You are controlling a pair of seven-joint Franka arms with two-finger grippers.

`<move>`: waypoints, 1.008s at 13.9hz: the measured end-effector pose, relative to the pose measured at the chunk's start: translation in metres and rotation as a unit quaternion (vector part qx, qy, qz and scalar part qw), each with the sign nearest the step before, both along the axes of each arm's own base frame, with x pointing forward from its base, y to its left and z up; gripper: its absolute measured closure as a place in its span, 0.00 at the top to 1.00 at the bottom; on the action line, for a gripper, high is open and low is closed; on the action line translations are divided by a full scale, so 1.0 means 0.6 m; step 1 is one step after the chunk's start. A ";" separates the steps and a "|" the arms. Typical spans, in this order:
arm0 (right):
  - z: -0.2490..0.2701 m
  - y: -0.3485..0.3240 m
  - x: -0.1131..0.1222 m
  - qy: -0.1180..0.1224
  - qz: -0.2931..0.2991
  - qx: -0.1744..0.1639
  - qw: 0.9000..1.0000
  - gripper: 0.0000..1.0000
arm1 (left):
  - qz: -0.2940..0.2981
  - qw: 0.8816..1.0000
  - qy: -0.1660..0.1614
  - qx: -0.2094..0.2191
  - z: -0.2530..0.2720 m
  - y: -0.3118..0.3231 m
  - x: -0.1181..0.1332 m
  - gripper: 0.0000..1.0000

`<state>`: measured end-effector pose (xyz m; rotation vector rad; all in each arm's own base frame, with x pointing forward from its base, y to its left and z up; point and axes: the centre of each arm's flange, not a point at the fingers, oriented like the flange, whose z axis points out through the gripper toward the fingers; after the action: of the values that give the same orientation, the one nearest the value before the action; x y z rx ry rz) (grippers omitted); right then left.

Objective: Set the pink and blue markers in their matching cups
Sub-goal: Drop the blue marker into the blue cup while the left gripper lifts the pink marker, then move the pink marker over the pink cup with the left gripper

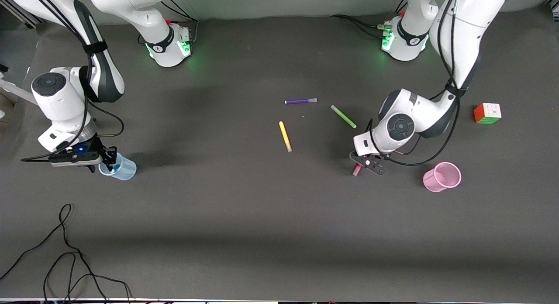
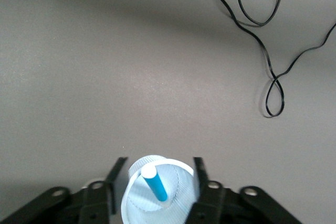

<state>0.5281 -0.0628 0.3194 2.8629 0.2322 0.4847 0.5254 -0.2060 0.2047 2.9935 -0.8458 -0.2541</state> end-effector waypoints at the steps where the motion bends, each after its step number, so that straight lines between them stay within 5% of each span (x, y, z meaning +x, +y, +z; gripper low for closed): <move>1: 0.001 -0.001 0.000 0.004 -0.001 -0.001 1.000 0.76 | 0.013 1.000 0.010 0.012 0.043 0.013 0.017 0.18; 4: 0.031 -0.004 0.013 0.050 -0.022 -0.010 0.998 1.00 | 0.072 0.997 0.027 0.025 0.223 0.078 0.062 0.18; 9: 0.199 0.074 0.071 0.109 -0.073 0.062 0.989 1.00 | 0.171 0.984 0.039 0.043 0.411 0.260 0.079 0.18; 14: 0.362 0.105 0.077 0.149 -0.086 0.111 0.979 1.00 | 0.244 0.968 0.051 0.042 0.409 0.419 0.090 0.18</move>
<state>0.5743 0.0003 0.5369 3.1301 -0.0262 0.0489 0.5794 0.0454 0.4501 3.1045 -0.0759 -0.4267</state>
